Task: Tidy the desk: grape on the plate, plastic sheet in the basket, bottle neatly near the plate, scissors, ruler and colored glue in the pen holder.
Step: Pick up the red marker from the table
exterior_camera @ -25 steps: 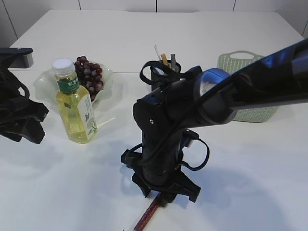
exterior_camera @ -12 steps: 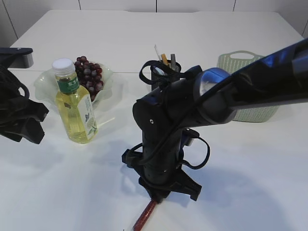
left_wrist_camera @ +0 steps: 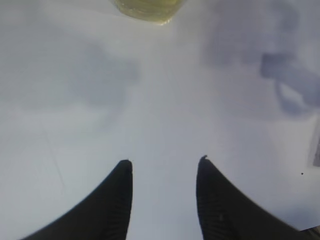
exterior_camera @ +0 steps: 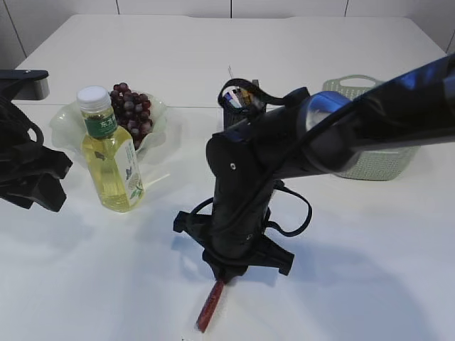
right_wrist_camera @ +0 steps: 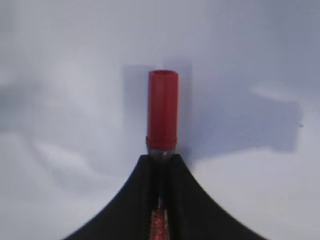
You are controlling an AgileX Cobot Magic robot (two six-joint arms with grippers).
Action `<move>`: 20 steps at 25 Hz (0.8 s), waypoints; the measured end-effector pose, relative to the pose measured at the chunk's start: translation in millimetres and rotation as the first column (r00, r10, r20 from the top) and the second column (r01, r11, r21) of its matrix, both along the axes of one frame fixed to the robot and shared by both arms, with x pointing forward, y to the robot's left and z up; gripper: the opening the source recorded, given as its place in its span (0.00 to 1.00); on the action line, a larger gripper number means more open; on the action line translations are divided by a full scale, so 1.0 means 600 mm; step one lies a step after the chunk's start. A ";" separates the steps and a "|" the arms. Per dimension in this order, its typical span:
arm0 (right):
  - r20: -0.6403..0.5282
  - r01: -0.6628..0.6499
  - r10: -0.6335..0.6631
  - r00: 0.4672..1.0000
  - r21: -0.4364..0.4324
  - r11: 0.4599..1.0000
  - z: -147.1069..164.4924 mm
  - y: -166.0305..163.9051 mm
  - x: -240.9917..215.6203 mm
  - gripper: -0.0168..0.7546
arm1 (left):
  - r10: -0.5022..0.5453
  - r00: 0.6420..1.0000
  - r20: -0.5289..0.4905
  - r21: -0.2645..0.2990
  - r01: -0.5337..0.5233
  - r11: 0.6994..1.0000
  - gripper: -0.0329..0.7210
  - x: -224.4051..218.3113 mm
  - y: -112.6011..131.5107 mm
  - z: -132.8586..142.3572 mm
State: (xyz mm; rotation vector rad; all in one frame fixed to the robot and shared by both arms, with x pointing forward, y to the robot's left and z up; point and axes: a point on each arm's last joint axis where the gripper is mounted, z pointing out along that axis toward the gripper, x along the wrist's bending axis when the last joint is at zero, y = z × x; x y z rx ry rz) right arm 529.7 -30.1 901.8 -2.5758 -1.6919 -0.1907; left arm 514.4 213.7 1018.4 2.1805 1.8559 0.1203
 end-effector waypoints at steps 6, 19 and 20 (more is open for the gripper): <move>0.055 -0.093 0.085 0.995 0.156 0.983 0.037 -0.039 0.046 0.10 | 0.000 1.000 0.000 0.000 0.000 1.000 0.45 0.000 0.000 0.000; 0.444 -0.379 0.185 0.877 0.403 0.833 0.140 -0.161 0.142 0.10 | 0.000 1.000 0.000 0.000 0.000 1.000 0.45 0.000 0.000 0.000; 0.486 -0.409 0.185 0.854 0.408 0.817 0.145 -0.166 0.148 0.10 | 0.000 1.000 0.000 0.000 0.000 1.000 0.45 0.000 0.000 0.000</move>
